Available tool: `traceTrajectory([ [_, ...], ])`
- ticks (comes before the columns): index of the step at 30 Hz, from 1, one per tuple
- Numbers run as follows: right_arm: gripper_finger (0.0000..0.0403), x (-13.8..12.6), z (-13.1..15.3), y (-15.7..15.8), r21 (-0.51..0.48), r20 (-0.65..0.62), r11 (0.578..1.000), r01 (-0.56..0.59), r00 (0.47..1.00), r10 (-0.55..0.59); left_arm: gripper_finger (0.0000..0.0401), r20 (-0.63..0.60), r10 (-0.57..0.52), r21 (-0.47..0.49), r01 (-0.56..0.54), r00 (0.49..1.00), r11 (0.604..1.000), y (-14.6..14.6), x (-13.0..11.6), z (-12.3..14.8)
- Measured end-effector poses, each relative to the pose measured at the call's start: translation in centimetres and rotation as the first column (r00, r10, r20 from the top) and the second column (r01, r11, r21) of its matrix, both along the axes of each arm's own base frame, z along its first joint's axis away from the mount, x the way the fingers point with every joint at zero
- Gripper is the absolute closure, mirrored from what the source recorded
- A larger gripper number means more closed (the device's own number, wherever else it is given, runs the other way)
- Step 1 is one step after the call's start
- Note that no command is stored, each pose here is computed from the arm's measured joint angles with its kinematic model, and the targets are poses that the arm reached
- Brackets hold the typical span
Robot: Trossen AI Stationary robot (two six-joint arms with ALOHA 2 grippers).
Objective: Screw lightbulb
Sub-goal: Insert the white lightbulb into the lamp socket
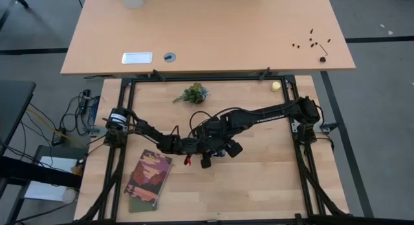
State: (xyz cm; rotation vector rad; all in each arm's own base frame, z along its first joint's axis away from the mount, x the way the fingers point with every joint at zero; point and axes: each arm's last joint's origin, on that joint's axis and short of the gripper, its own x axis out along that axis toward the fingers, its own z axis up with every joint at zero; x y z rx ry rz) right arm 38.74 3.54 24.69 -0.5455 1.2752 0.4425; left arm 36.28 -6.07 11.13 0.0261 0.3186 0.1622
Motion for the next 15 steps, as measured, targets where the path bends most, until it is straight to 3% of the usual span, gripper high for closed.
traceTrajectory([
  [7, 0.0147, -0.29, 0.19, 0.59, -0.103, -0.02, 0.994, -0.043, 0.999, 0.041, 0.0208, 0.007, 0.011, -0.029, -0.01, 1.0, 1.0, 0.01, 0.01, 0.02],
  [15, 0.0131, -0.51, 0.15, 0.84, -0.083, -0.036, 0.997, 0.01, 0.999, -0.013, 0.0191, 0.007, 0.005, -0.013, -0.005, 1.0, 1.0, -0.14, -0.16, 0.62],
])
